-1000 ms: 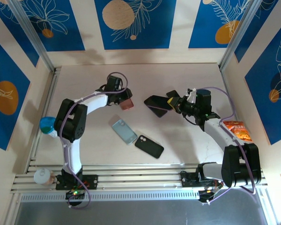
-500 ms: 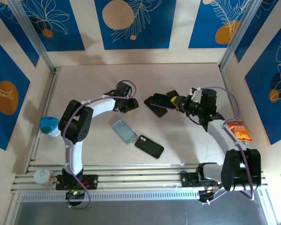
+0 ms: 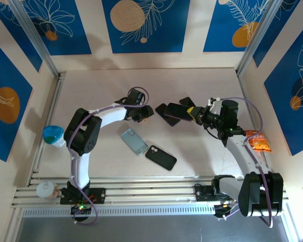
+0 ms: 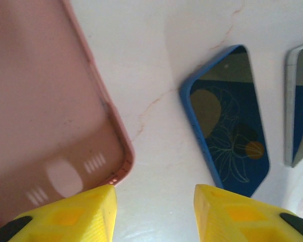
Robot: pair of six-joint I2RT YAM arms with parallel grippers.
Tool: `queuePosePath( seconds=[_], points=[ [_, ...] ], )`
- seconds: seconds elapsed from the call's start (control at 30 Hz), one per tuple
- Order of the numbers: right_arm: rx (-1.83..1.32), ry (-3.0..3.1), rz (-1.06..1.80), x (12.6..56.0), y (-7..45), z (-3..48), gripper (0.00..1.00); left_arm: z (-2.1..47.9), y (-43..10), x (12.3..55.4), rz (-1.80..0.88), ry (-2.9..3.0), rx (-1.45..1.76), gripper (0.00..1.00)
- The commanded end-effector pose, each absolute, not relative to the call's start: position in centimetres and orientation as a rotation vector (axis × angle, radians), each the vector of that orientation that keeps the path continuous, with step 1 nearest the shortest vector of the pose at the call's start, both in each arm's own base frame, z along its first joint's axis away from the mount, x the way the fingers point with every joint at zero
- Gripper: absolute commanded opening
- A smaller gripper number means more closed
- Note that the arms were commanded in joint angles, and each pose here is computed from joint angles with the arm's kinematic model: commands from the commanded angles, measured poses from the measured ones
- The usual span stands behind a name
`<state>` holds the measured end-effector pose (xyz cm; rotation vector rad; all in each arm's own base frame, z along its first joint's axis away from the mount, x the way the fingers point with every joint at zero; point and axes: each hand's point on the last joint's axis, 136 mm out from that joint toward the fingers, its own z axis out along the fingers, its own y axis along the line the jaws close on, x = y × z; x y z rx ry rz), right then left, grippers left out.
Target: Put the phone into the phone case
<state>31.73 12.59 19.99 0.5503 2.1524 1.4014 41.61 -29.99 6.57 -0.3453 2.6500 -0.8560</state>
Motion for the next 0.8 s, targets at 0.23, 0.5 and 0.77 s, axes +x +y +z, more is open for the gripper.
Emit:
queuePosePath(
  seconds=[0.23, 0.5, 0.77],
  points=[
    [0.382, 2.226, 1.394, 32.5, 20.3, 19.2, 0.0, 11.1, -20.3, 50.2, -0.84, 2.419, -0.45, 0.52],
    [0.401, 2.232, 1.468, 36.9, 25.4, 17.0, 0.0, 8.5, -19.8, 55.6, -0.829, 2.428, -0.408, 0.56],
    [0.465, 2.224, 1.481, 40.3, 27.0, 14.7, 0.0, 5.6, -20.3, 56.9, -0.836, 2.475, -0.379, 0.56]
  ],
)
